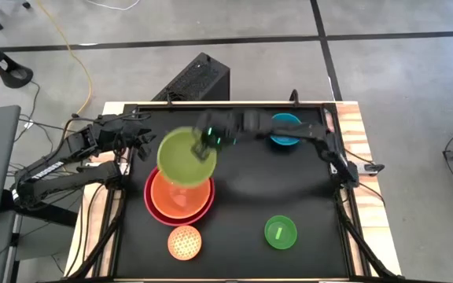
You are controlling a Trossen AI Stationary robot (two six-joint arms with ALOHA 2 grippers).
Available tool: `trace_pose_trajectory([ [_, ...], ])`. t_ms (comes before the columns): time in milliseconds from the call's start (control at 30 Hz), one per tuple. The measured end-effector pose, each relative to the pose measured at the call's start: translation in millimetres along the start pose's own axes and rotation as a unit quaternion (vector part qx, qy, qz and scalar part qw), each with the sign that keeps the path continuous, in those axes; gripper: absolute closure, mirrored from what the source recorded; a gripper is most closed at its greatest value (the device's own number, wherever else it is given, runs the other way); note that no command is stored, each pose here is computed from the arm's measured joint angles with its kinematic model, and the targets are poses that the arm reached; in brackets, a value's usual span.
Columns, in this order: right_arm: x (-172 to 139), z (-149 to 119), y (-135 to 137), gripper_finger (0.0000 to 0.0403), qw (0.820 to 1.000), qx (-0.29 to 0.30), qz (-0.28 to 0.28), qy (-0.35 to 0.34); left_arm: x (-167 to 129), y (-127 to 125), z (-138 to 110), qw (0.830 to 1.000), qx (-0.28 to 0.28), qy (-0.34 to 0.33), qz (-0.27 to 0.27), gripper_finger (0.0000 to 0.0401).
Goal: Nest bowls inside each other
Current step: Stack the light green bowl on top of the orange bowl, then stack the blue bowl on top of the light green bowl
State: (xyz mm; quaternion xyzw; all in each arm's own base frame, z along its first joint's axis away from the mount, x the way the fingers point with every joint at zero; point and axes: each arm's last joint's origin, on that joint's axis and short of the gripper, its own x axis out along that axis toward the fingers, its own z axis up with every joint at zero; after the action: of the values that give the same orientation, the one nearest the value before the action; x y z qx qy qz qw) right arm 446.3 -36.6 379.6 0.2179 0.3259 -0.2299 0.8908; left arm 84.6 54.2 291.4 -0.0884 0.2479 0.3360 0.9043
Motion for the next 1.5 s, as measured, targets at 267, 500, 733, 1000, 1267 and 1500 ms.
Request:
trace_pose_trajectory([
  [267,63.0,-45.1,50.0,0.0386,0.999,0.019,0.038,0.032,0.0,0.1,0.1,1.0,0.0,-0.001,0.002,0.0261],
  [500,104.7,-65.0,50.6,0.0386,0.995,0.024,0.049,0.082,0.0,0.0,0.0,1.0,-0.001,0.0,0.0,0.0261],
  [733,121.2,-73.2,48.2,0.038,0.993,0.011,0.055,0.107,0.0,0.0,-0.3,1.0,-0.018,0.002,0.0,0.0261],
  [1000,119.4,-72.3,45.2,0.0323,0.991,0.002,0.058,0.118,0.0,0.0,-0.4,1.0,-0.025,0.002,0.0,0.0261],
  [1267,115.8,-67.2,29.5,0.0264,0.988,-0.008,0.04,0.147,0.0,0.0,-0.4,1.0,-0.024,0.002,0.0,0.0261],
  [1500,76.0,-40.2,14.6,0.0217,0.991,-0.005,0.044,0.129,0.0,0.2,-0.4,1.0,-0.014,0.002,0.003,0.0261],
])
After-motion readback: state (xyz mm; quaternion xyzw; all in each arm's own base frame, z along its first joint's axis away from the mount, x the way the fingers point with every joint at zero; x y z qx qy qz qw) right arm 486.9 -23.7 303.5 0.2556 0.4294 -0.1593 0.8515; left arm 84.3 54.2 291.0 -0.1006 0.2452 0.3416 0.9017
